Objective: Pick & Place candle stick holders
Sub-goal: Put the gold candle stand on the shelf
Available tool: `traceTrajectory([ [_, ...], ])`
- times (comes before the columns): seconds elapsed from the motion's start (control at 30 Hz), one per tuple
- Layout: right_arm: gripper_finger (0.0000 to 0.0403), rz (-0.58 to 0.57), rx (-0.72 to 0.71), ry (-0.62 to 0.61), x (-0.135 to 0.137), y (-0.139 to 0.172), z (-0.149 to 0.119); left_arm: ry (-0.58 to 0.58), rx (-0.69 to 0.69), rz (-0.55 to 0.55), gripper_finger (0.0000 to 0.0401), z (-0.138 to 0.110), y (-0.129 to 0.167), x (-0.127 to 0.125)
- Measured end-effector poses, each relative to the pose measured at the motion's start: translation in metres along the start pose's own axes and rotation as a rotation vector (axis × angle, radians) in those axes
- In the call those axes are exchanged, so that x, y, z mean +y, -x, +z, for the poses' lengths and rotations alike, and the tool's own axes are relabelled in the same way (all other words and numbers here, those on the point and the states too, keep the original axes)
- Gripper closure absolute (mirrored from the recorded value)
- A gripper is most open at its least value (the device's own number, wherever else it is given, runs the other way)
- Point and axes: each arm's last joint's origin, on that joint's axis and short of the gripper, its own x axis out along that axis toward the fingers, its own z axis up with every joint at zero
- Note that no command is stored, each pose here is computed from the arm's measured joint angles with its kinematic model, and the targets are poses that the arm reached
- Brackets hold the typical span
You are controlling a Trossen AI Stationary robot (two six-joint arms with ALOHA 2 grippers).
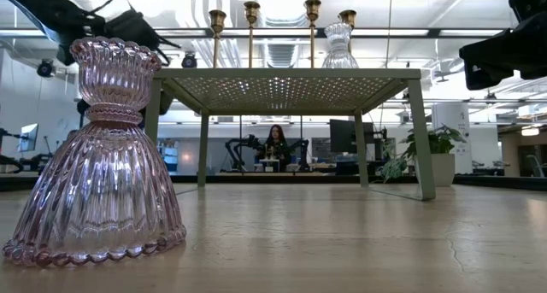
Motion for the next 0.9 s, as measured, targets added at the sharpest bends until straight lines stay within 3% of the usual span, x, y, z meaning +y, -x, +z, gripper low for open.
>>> traceTrajectory([
  [0.37, 0.0394, 0.0, 0.0, 0.0, 0.0, 0.0, 0.0, 0.055, -0.026, 0.071, 0.0197, 0.002, -0.026, 0.001],
  [0.57, 0.0394, 0.0, 0.0, 0.0, 0.0, 0.0, 0.0, 0.035, -0.084, 0.028, 0.0191, 0.01, -0.037, -0.003],
  [0.9, 0.0394, 0.0, 0.0, 0.0, 0.0, 0.0, 0.0, 0.028, -0.036, 0.099, 0.0197, 0.006, -0.057, 0.006],
])
